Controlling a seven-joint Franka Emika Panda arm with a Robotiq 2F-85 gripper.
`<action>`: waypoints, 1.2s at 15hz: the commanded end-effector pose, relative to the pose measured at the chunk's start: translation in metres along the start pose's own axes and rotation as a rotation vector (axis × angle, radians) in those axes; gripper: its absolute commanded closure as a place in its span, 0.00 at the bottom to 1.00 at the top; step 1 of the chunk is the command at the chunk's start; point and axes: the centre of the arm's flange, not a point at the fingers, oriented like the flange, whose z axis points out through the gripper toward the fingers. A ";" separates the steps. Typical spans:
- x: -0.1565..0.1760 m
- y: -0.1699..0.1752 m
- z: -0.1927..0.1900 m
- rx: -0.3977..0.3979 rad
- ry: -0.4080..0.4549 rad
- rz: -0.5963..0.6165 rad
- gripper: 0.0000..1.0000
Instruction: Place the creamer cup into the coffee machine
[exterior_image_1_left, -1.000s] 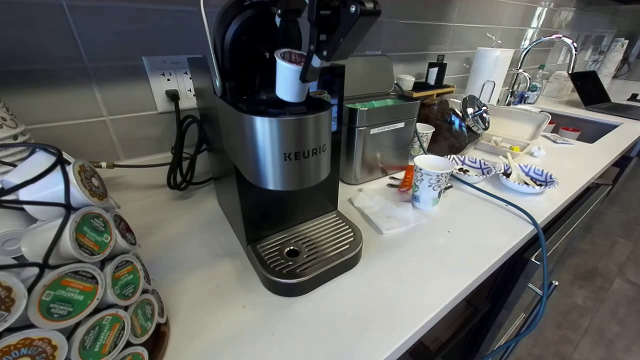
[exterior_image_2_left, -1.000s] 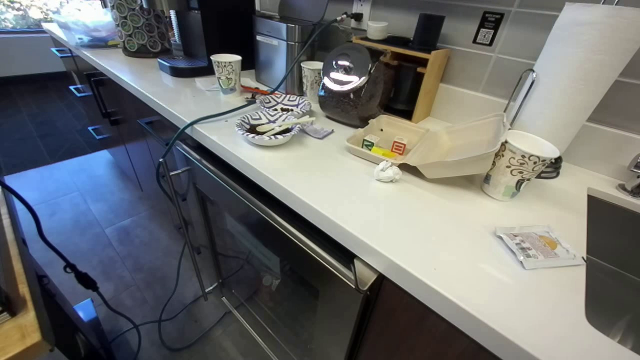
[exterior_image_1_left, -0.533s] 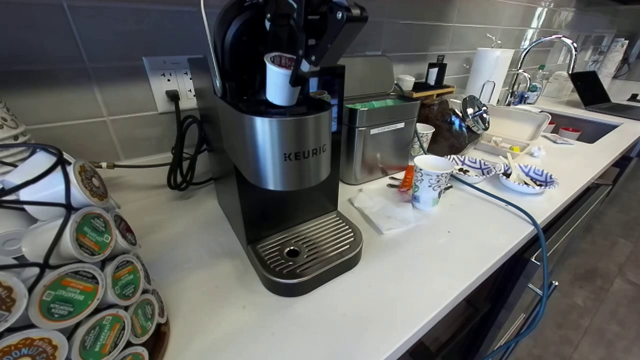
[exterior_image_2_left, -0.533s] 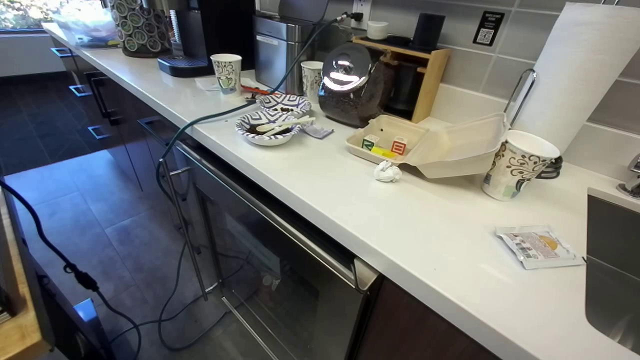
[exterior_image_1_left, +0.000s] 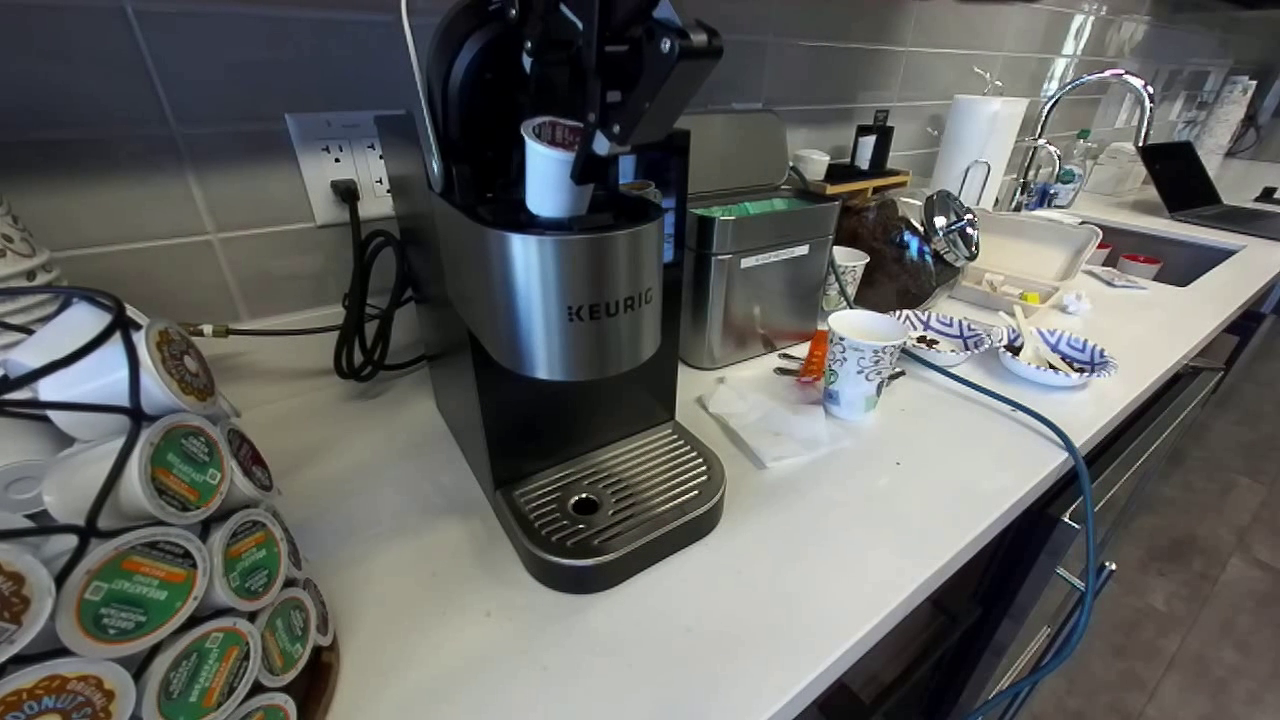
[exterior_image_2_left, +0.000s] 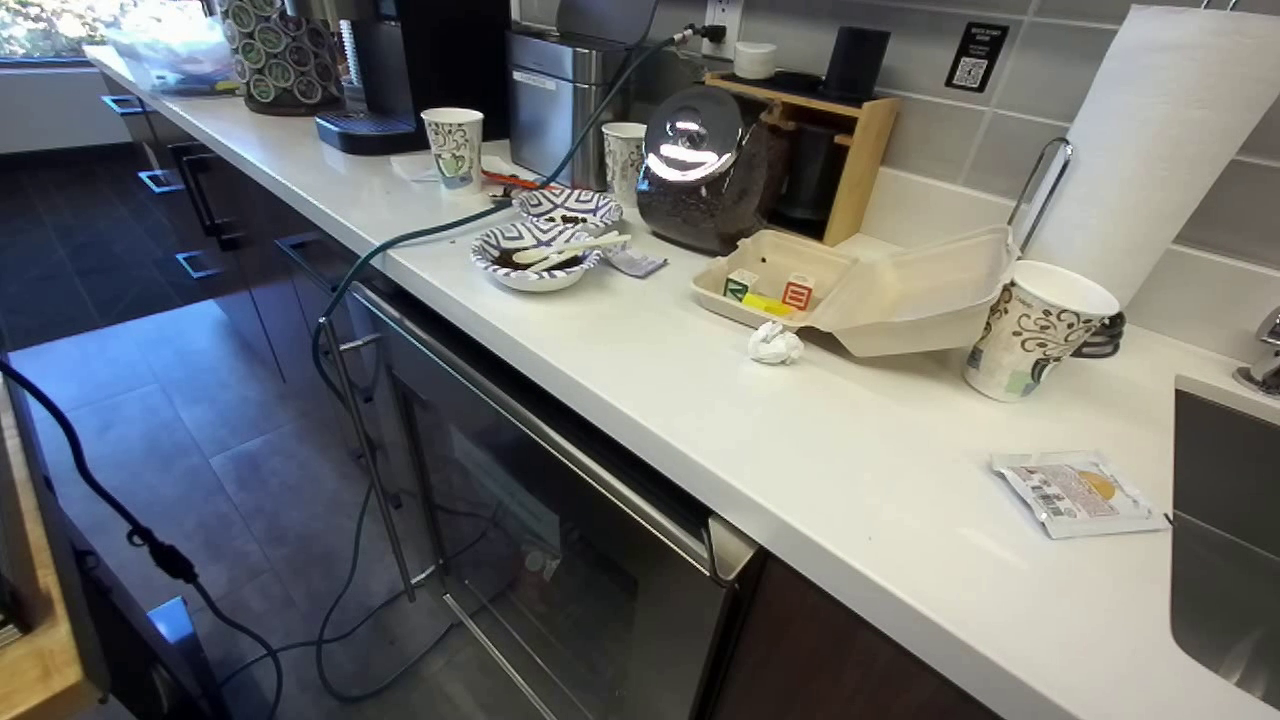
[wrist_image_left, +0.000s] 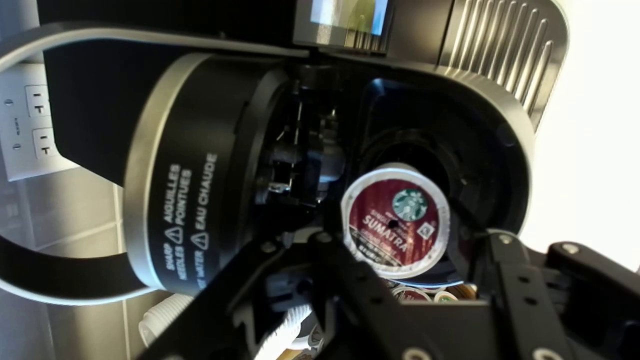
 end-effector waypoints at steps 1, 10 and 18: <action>0.004 0.001 0.000 0.041 -0.024 -0.008 0.74; 0.003 0.003 -0.006 0.018 -0.023 0.011 0.01; -0.020 -0.034 -0.087 0.015 0.005 0.221 0.00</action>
